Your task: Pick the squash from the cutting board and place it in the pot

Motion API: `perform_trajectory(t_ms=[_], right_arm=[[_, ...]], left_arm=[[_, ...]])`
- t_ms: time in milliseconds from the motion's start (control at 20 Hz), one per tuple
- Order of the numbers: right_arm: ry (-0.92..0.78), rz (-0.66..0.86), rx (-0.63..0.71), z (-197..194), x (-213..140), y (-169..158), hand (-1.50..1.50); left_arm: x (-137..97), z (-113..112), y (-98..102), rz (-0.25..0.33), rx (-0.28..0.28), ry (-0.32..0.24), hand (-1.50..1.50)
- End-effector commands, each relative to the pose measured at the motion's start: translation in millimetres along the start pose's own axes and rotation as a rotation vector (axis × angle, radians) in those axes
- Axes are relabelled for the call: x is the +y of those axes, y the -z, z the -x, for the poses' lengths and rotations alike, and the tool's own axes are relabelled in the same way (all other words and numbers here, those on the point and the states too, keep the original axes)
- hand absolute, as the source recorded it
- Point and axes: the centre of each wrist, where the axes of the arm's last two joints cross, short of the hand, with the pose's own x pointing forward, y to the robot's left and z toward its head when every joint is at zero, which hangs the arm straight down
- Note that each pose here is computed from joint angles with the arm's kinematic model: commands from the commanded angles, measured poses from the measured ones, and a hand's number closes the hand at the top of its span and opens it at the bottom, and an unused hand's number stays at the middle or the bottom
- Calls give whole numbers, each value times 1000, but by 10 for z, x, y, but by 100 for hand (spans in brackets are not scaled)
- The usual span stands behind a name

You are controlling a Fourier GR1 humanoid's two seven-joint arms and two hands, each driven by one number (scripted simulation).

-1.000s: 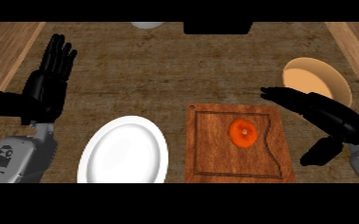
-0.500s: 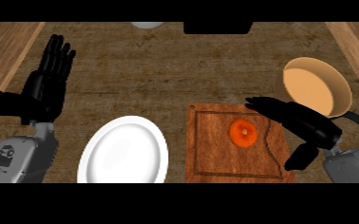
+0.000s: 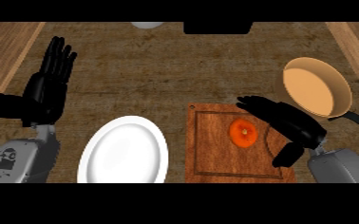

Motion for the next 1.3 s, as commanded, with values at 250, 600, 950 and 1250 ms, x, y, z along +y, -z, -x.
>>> perform_trajectory(t_ms=[250,600,950,1250], right_arm=[[-23,-14,59,105,357,146,-150],[-35,-24,28,-75,527,674,-150],[-34,-82,-49,70,691,546,150],[-87,-17,-178,-189,910,666,150]], left_arm=[[42,-118,76,5,-6,11,0],[-108,-139,72,10,-20,7,0],[208,-72,102,-15,1,-5,0],[77,114,-35,1,10,-7,0]])
